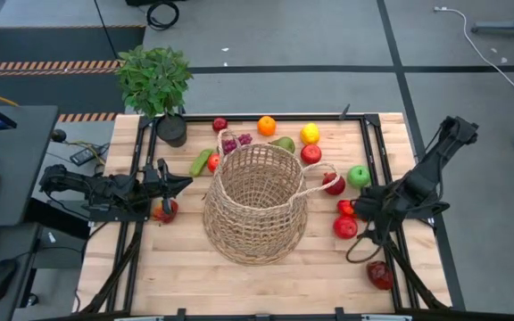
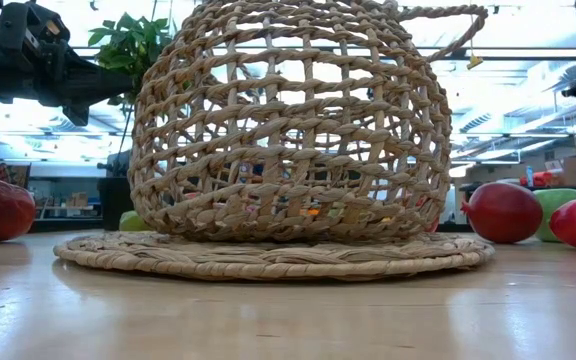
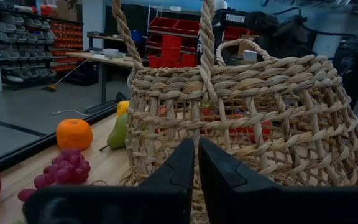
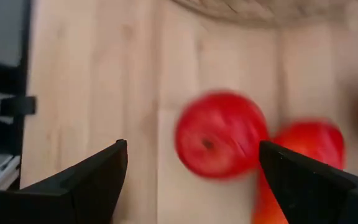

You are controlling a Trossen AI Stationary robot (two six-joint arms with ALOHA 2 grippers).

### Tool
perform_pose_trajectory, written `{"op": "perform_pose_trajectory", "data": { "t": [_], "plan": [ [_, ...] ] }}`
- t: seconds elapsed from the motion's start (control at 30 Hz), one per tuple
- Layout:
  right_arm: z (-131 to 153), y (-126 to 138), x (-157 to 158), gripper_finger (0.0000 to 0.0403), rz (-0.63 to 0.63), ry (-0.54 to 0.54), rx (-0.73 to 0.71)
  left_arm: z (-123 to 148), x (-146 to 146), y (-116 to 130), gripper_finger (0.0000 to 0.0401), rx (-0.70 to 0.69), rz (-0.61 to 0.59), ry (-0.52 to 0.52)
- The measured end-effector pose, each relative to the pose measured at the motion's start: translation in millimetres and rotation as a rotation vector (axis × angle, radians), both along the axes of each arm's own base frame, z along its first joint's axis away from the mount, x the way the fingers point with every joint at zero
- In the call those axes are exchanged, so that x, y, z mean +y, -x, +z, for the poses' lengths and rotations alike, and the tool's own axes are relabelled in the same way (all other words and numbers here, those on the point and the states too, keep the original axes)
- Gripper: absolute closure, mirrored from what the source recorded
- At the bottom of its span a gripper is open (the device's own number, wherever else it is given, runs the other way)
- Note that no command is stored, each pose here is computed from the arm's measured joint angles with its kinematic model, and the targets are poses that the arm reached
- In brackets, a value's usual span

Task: Build produce basket
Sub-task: Put the red apple into the brown basket

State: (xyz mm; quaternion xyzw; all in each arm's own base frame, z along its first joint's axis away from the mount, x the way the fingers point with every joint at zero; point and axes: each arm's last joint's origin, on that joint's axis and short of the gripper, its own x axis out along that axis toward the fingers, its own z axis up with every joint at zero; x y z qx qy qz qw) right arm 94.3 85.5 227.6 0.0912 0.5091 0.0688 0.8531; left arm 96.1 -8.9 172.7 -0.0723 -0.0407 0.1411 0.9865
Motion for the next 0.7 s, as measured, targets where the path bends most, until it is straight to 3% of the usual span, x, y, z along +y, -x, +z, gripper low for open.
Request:
{"op": "perform_pose_trajectory", "data": {
  "t": [0.2, 0.43, 0.7],
  "plan": [
    [-4.8, -9.4, 7.0, 0.0035, 0.200, 0.071, -0.113, 0.0, 0.0, 0.0, 0.0365, 0.000, 0.000, 0.000],
    [-12.5, -21.8, 5.7, 0.0006, 0.225, 0.099, -0.054, 0.1, 0.0, 0.0, 0.0371, 0.000, 0.000, 0.000],
    [-21.0, -39.7, 13.7, 0.0004, 0.308, 0.128, -0.067, 0.1, 0.0, 0.0, 0.0369, 0.000, 0.000, 0.000]
  ]
}}
